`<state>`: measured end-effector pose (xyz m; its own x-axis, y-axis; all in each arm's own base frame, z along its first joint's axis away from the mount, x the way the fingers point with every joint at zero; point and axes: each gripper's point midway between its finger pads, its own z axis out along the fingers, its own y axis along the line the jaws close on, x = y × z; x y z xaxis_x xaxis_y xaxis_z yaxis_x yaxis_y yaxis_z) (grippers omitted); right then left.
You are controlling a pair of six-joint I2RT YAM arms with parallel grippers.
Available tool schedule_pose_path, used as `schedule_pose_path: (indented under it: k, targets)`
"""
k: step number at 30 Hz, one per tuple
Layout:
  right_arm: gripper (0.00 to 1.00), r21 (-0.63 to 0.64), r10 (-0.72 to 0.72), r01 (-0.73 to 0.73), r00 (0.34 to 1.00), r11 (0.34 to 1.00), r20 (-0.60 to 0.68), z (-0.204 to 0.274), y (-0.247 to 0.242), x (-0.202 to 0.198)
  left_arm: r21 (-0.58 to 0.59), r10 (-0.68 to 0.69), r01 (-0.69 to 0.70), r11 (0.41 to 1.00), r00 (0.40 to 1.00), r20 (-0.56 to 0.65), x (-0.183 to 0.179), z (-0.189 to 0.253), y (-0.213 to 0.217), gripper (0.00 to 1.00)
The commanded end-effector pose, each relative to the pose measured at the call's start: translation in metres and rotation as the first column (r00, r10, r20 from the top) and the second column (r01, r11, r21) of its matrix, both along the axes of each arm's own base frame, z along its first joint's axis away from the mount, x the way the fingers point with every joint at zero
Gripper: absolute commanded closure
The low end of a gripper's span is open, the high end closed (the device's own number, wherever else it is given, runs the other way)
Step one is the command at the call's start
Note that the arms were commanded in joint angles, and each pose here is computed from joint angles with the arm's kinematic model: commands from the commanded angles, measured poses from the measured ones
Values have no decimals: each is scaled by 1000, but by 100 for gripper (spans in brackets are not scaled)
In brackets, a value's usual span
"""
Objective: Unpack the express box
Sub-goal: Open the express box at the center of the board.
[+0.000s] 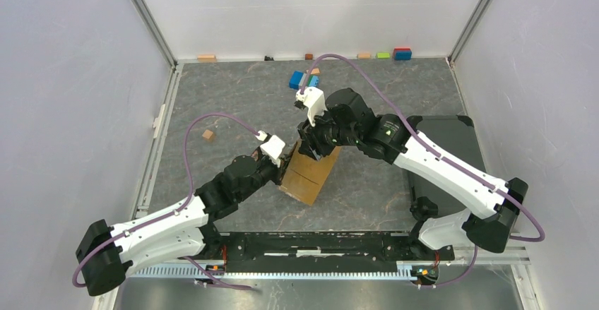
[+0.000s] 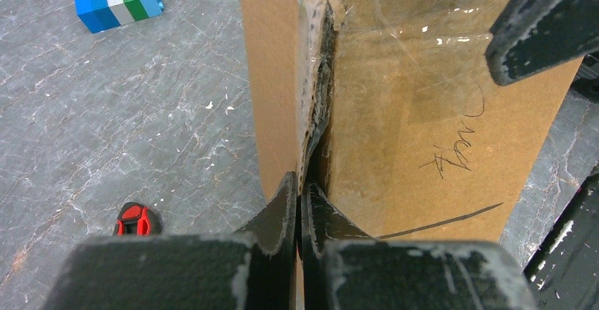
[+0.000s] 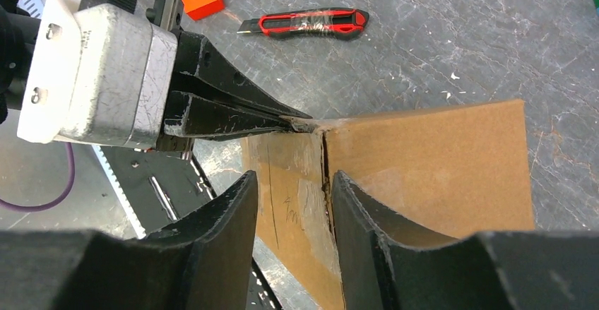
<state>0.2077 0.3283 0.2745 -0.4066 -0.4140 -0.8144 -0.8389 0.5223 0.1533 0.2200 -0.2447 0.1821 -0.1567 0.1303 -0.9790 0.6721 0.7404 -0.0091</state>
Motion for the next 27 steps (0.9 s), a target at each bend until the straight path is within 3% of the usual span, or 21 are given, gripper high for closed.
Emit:
schedule_pose_path:
  k: [1, 17, 27]
  targets:
    - [53, -20, 1, -1, 999, 1000, -32, -4, -2, -4, -52, 18, -13, 999, 995, 99, 7, 29, -1, 98]
    - [55, 17, 34, -33, 997, 999, -70, 1, -6, -20, -35, 13, -10, 999, 996, 83, 8, 24, -4, 98]
    - [53, -107, -56, 52, 998, 993, -39, -21, -20, -3, -57, 4, 2, 998, 995, 101, 5, 31, -3, 98]
